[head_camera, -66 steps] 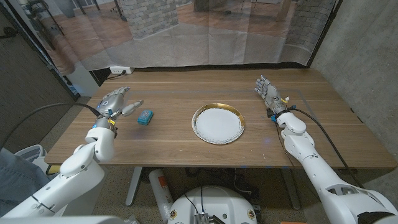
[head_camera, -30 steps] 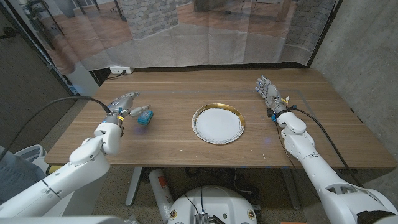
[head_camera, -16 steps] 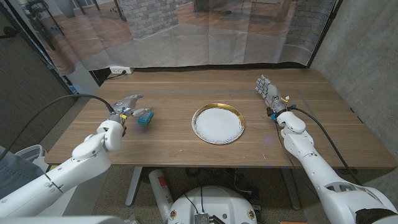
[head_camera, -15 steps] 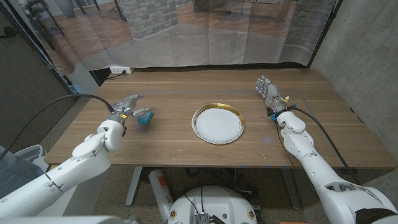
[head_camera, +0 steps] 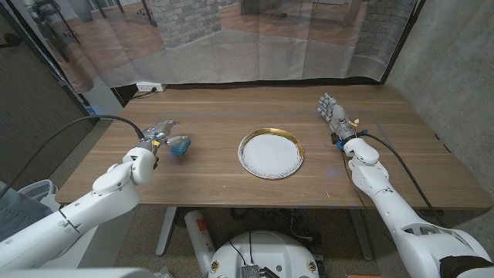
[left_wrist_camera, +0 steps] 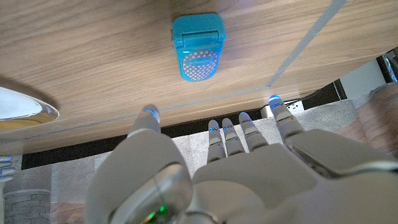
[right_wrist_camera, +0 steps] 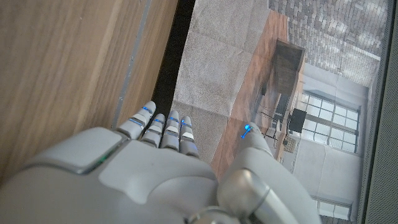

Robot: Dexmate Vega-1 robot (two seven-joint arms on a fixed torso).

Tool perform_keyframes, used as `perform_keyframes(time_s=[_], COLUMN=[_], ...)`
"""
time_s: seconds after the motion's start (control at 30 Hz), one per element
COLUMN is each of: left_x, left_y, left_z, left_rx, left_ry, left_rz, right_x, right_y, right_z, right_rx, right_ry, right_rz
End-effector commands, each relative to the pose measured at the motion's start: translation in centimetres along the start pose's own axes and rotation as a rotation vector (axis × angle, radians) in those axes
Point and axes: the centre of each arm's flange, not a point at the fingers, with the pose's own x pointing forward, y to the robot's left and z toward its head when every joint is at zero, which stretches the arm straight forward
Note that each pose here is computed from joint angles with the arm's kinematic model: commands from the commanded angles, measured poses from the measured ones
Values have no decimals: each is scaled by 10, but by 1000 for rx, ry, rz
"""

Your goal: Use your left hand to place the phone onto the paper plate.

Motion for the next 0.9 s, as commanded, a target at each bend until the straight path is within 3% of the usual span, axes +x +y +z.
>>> perform_keyframes(time_s=[0.03,0.9], left_x=[7,17], left_y=[-7,-14], left_z=[0,7], left_rx=[-1,0], left_ry=[4,6], left_rz=[-55,-117], right_x=[3,4], right_y=[0,-1], right_z=[-1,-4], right_rx=[-4,1], right_ry=[-3,2], right_rz=[-5,-14])
